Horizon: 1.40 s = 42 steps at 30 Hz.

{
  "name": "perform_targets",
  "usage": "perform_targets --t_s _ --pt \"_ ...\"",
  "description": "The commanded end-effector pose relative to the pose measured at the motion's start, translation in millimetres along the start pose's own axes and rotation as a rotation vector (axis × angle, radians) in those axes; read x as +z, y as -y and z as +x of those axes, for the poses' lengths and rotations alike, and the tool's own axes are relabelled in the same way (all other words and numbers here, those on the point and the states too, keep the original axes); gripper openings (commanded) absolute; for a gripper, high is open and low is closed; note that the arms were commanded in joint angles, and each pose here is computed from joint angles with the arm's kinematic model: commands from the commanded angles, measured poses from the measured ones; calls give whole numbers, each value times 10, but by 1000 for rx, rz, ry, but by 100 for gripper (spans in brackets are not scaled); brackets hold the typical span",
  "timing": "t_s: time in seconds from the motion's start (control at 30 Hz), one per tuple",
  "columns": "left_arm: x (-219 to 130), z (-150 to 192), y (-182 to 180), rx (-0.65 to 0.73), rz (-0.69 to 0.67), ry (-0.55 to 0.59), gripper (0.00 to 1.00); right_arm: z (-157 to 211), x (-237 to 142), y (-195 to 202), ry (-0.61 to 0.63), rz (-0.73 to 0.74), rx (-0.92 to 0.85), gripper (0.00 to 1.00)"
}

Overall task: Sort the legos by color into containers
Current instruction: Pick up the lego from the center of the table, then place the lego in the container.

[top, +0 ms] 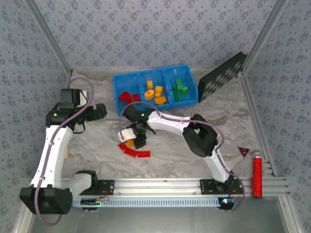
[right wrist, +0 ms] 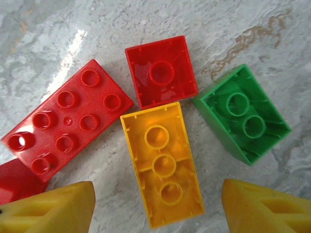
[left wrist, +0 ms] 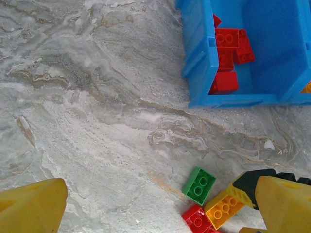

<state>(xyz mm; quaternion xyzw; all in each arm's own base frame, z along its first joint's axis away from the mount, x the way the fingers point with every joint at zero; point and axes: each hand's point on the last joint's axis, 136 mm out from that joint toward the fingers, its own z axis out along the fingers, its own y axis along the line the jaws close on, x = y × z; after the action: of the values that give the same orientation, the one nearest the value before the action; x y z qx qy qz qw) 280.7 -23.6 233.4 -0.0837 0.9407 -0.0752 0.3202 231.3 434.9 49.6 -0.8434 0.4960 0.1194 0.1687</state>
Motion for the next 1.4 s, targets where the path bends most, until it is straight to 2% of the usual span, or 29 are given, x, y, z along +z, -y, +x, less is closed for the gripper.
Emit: perform_targets --t_s 0.0,0.2,0.33,0.5,0.7,0.83,0.9,1.07,1.37 --pt "-50 -6 -25 43 -27 28 99 51 133 46 -45 12 -57 68" --pt "-63 30 -16 60 -32 34 99 157 276 99 -104 50 -54 58" --pt "-71 28 -10 71 -36 40 99 163 274 103 -111 61 -36 33" --pt "-72 22 -10 75 -40 45 99 223 -34 206 -58 92 44 16" --pt "-89 24 -25 86 -51 56 99 557 -900 617 30 230 249 14" --pt "-66 19 -32 84 -55 59 99 1055 -1481 980 -16 405 354 15" --pt "-51 9 -18 83 -49 54 99 1349 -1628 1149 -64 466 404 15" --pt "-40 -1 -2 83 -44 41 99 1886 -1701 1566 -133 575 478 16" --pt "-34 81 -48 86 -64 15 99 2270 -1289 2025 -221 578 476 20"
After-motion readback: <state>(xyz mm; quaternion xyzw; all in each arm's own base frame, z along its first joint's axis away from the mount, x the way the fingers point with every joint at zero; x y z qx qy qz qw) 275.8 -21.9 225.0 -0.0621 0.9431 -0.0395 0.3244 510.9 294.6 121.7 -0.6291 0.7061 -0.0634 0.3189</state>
